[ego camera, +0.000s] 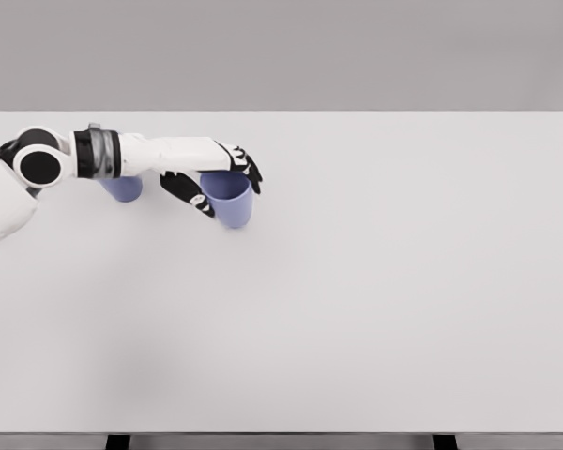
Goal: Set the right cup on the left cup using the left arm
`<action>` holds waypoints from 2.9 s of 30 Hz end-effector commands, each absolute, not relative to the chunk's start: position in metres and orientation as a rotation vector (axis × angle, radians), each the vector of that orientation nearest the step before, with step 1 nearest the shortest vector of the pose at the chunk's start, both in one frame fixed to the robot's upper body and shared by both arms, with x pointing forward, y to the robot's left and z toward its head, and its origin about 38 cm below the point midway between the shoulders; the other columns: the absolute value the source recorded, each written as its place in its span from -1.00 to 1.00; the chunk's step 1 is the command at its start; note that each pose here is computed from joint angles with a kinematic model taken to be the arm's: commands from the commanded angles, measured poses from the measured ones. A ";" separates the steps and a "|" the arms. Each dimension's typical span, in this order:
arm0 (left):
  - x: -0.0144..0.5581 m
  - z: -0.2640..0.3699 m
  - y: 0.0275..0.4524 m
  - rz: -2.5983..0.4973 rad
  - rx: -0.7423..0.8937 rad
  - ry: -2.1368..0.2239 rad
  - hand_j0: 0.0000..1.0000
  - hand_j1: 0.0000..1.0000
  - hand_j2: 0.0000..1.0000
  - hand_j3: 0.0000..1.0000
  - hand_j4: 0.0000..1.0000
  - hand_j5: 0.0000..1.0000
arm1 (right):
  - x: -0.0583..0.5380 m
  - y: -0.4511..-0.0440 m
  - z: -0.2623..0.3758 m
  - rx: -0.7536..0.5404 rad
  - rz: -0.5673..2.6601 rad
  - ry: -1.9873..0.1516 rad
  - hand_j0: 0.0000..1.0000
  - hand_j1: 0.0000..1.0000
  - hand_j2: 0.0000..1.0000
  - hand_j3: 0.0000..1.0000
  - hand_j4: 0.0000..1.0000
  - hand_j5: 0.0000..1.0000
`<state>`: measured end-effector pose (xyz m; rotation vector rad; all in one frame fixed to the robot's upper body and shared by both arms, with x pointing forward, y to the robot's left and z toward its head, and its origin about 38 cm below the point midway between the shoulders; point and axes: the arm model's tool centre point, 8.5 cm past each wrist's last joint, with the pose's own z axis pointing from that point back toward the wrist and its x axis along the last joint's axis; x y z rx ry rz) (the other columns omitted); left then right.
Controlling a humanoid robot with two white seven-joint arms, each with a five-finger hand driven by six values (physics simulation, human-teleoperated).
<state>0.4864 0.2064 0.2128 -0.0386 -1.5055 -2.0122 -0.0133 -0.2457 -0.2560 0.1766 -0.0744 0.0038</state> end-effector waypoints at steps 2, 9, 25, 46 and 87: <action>0.475 0.237 0.224 -1.988 -0.049 -1.560 0.02 0.02 0.02 0.02 0.02 0.02 | -0.013 -0.246 -0.256 0.177 0.004 -0.075 1.00 1.00 1.00 1.00 1.00 1.00; 0.464 0.294 0.267 -1.966 0.037 -1.616 0.02 0.02 0.02 0.02 0.02 0.02 | -0.013 -0.246 -0.256 0.177 0.004 -0.075 1.00 1.00 1.00 1.00 1.00 1.00; 0.476 0.340 0.359 -1.816 0.264 -1.544 0.04 0.04 0.04 0.04 0.04 0.04 | -0.012 -0.246 -0.256 0.177 0.004 -0.076 1.00 1.00 1.00 1.00 1.00 1.00; 0.485 0.324 0.380 -1.748 0.285 -1.489 0.06 0.06 0.06 0.06 0.06 0.06 | -0.013 -0.246 -0.256 0.177 0.004 -0.075 1.00 1.00 1.00 1.00 1.00 1.00; 0.496 0.306 0.378 -1.710 0.258 -1.474 0.06 0.06 0.06 0.06 0.06 0.06 | -0.013 -0.246 -0.256 0.177 0.004 -0.075 1.00 1.00 1.00 1.00 1.00 1.00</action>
